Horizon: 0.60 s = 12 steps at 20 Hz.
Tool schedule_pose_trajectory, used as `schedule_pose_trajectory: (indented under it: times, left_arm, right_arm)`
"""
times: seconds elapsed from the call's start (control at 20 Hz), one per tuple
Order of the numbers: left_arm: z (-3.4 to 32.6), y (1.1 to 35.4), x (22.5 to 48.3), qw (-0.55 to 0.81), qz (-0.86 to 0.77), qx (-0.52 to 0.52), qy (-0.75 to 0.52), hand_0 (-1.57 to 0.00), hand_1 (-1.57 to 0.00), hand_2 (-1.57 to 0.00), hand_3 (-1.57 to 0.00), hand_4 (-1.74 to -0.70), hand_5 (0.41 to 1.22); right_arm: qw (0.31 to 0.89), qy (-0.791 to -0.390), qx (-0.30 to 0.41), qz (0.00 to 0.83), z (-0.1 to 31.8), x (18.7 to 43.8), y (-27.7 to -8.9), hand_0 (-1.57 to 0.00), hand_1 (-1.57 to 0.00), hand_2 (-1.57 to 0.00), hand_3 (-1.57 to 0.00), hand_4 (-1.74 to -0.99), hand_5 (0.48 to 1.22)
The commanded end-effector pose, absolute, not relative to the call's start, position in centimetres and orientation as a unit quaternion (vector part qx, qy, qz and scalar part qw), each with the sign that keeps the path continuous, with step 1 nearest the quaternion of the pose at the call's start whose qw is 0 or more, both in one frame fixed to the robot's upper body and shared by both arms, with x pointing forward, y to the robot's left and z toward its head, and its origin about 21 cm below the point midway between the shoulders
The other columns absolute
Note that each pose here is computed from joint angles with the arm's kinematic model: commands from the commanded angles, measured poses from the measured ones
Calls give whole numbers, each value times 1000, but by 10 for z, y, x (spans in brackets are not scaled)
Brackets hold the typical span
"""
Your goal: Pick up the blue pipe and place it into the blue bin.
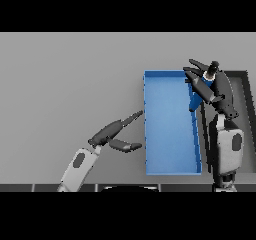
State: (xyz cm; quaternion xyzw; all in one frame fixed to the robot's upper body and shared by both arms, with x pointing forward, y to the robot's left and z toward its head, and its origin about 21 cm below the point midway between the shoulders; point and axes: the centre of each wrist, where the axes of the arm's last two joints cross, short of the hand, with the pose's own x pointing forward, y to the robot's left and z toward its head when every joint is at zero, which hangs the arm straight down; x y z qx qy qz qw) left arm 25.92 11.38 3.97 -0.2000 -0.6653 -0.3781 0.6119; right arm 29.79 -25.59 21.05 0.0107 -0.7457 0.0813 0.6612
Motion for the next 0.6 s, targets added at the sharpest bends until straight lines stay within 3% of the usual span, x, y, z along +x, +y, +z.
schedule_pose_trajectory:
  times: [0.0, 0.3, 0.5, 0.55]
  left_arm:
    - [40, 113, 260, 610, -380, -198, -666, 1, 1, 1, 1, -935, 460]
    - [41, 113, 261, 603, -377, -194, -675, 1, 1, 1, 1, -928, 466]
    - [41, 115, 260, 601, -378, -189, -679, 1, 1, 1, 1, -923, 476]
    - [39, 114, 258, 601, -380, -189, -677, 1, 1, 1, 1, -923, 478]
  right_arm:
    - [678, -731, 5, 75, 198, 293, -259, -1571, -1571, -1571, -1571, -1500, 1221]
    - [764, -643, -46, 23, 142, 279, -269, -1571, -1571, -1571, -1571, -1500, 1221]
    - [807, -589, -43, -6, 124, 271, -273, -1571, -1571, -1571, -1571, -1497, 1221]
    - [818, -574, -42, -2, 118, 270, -270, -1571, -1571, -1571, -1257, -1546, 1221]
